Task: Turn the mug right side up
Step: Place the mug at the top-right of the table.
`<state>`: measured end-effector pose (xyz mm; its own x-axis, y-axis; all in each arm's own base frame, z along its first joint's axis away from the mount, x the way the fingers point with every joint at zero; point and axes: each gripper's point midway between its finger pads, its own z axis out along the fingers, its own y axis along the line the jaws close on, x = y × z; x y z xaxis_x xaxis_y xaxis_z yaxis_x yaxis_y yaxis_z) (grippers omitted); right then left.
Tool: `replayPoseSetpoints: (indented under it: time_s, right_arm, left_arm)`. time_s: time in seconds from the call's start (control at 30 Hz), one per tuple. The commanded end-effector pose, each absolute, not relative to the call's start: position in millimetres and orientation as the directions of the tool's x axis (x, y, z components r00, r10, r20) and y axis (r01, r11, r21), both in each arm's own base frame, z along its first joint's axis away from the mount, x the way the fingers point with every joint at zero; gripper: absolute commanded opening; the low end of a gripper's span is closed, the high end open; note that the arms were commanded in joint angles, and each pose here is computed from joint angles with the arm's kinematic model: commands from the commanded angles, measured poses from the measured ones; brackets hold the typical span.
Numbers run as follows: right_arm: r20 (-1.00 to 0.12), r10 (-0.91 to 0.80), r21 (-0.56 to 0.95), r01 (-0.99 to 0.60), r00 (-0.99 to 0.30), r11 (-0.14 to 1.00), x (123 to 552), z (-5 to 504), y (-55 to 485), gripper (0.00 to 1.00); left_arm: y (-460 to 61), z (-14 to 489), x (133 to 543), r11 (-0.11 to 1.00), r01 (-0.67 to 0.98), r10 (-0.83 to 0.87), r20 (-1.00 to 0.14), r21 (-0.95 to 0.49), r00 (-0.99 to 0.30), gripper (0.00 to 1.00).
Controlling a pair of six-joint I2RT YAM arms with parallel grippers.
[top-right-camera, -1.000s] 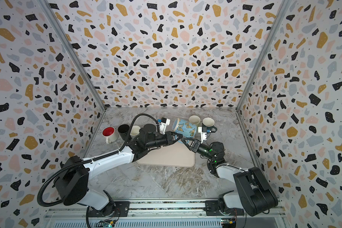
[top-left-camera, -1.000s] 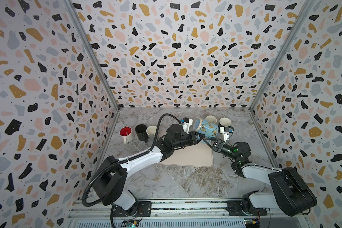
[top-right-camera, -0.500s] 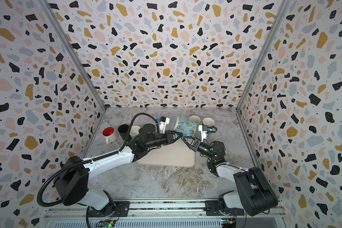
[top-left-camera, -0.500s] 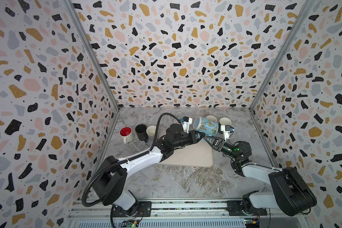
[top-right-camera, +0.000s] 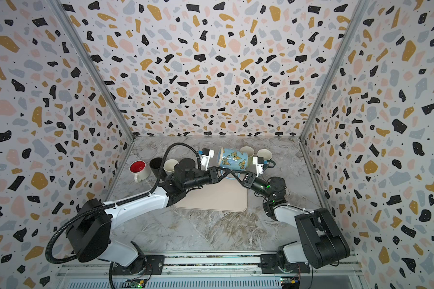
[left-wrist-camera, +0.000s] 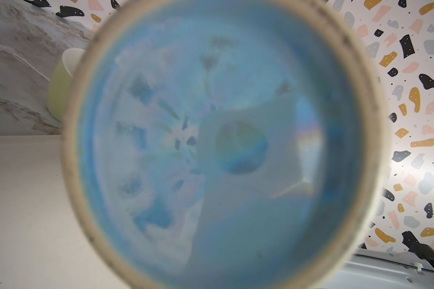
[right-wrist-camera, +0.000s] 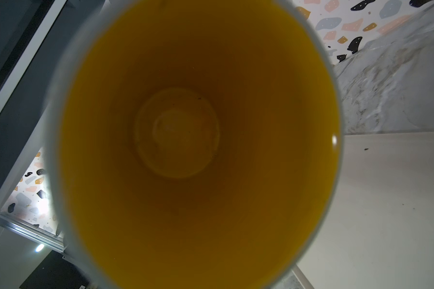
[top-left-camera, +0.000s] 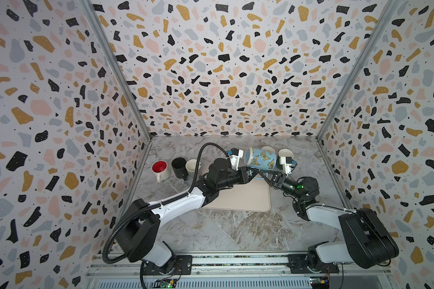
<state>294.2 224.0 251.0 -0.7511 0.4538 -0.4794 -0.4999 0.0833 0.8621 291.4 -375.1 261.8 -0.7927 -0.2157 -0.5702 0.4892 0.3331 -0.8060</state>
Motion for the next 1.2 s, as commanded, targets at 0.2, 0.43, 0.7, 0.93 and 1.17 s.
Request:
replayPoseSetpoints:
  time_s: [0.2,0.43,0.7,0.93,1.17]
  right_arm:
    - [-0.618,0.485,0.749,-0.65,-0.618,0.126,301.9,283.4,221.9,0.0]
    - [-0.644,0.468,0.743,-0.639,-0.605,0.198,306.7,278.4,220.8,0.0]
    - [-0.679,0.454,0.721,-0.643,-0.577,0.26,306.2,280.4,217.2,0.0]
    - [-0.686,0.461,0.717,-0.629,-0.562,0.301,308.3,279.4,209.0,0.0]
    - [-0.69,0.468,0.716,-0.614,-0.552,0.332,312.1,279.7,199.0,0.0]
  left_arm:
    - [-383.6,298.6,273.9,0.241,0.579,-0.201,-0.623,-0.779,-0.756,0.54]
    - [-379.8,287.3,279.0,0.303,0.583,-0.188,-0.647,-0.754,-0.739,1.0]
    - [-381.7,286.6,282.7,0.32,0.585,-0.18,-0.654,-0.745,-0.735,1.0]
    - [-381.1,281.8,283.8,0.334,0.578,-0.177,-0.652,-0.745,-0.738,1.0]
    - [-379.6,281.5,285.4,0.361,0.585,-0.163,-0.667,-0.726,-0.727,1.0]
